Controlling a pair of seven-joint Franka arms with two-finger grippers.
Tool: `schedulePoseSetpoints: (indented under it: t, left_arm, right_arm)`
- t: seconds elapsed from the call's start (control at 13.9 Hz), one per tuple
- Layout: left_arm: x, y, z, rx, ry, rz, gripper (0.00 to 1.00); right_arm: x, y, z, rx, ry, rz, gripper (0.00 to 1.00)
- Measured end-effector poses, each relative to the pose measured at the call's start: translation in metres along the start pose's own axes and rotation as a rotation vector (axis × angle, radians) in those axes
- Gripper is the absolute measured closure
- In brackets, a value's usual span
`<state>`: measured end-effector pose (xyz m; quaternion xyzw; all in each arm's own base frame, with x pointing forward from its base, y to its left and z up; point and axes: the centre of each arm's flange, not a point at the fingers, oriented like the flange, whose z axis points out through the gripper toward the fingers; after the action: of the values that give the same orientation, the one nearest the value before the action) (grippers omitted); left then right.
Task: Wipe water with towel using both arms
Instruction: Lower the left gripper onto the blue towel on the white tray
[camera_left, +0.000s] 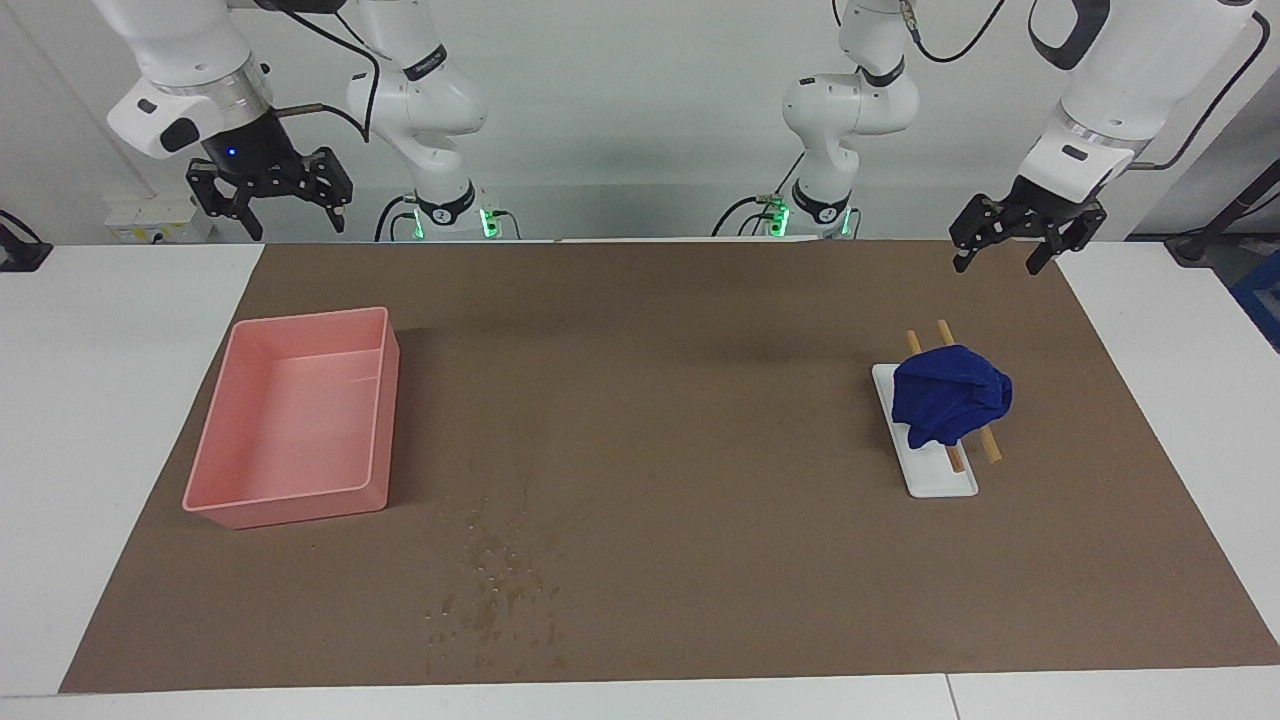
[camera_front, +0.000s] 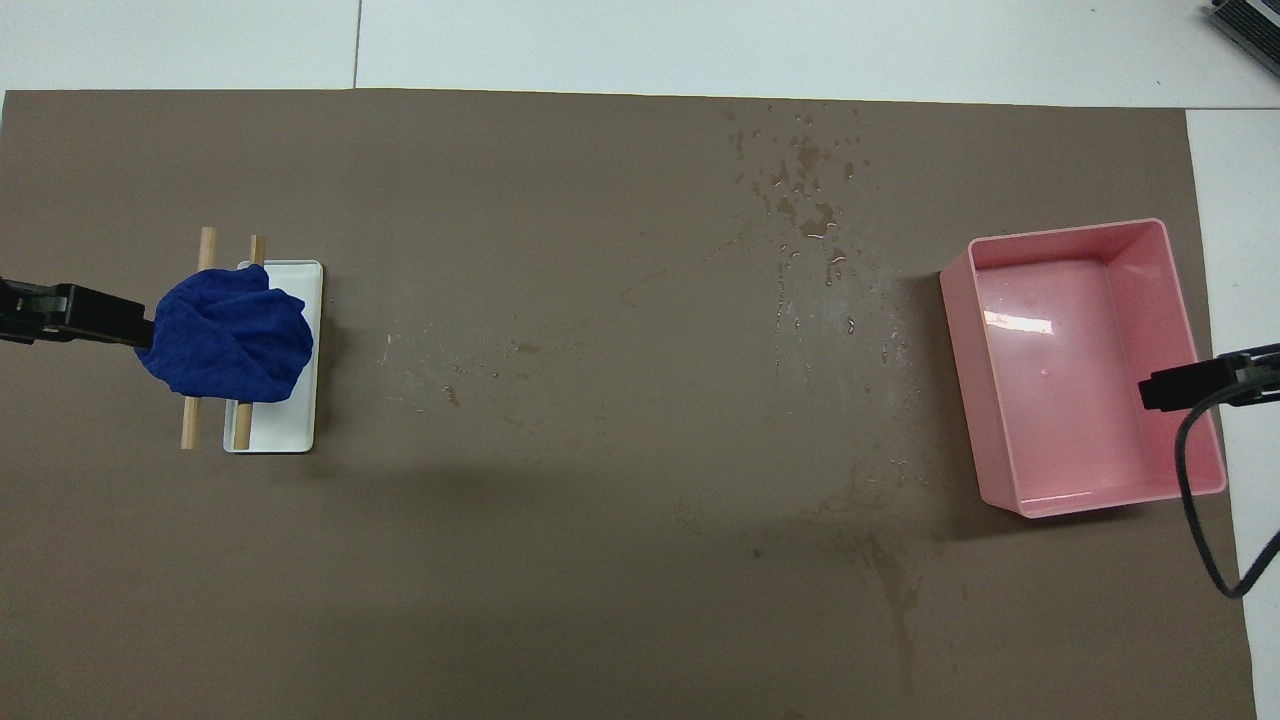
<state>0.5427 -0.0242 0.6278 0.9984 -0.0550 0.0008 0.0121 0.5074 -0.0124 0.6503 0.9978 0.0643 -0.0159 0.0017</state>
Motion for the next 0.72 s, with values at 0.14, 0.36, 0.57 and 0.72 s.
schedulePoseSetpoints:
  t: [0.14, 0.36, 0.57, 0.72]
  left_arm:
    - [0.0, 0.0, 0.0, 0.0, 0.0, 0.0, 0.0]
    - [0.001, 0.0, 0.0, 0.001, 0.009, 0.0, 0.0]
    - [0.013, -0.012, 0.016, 0.023, 0.092, -0.016, 0.0]
    - [0.025, -0.037, 0.04, 0.068, 0.157, -0.053, 0.0]
  right_arm:
    - [0.003, 0.0, -0.003, 0.001, 0.031, 0.0, 0.0]
    - [0.004, 0.002, -0.003, 0.0, 0.038, 0.004, 0.0]
    - [0.004, 0.003, -0.004, 0.001, 0.039, 0.006, 0.0]
    - [0.004, 0.003, -0.004, 0.001, 0.039, 0.006, 0.0]
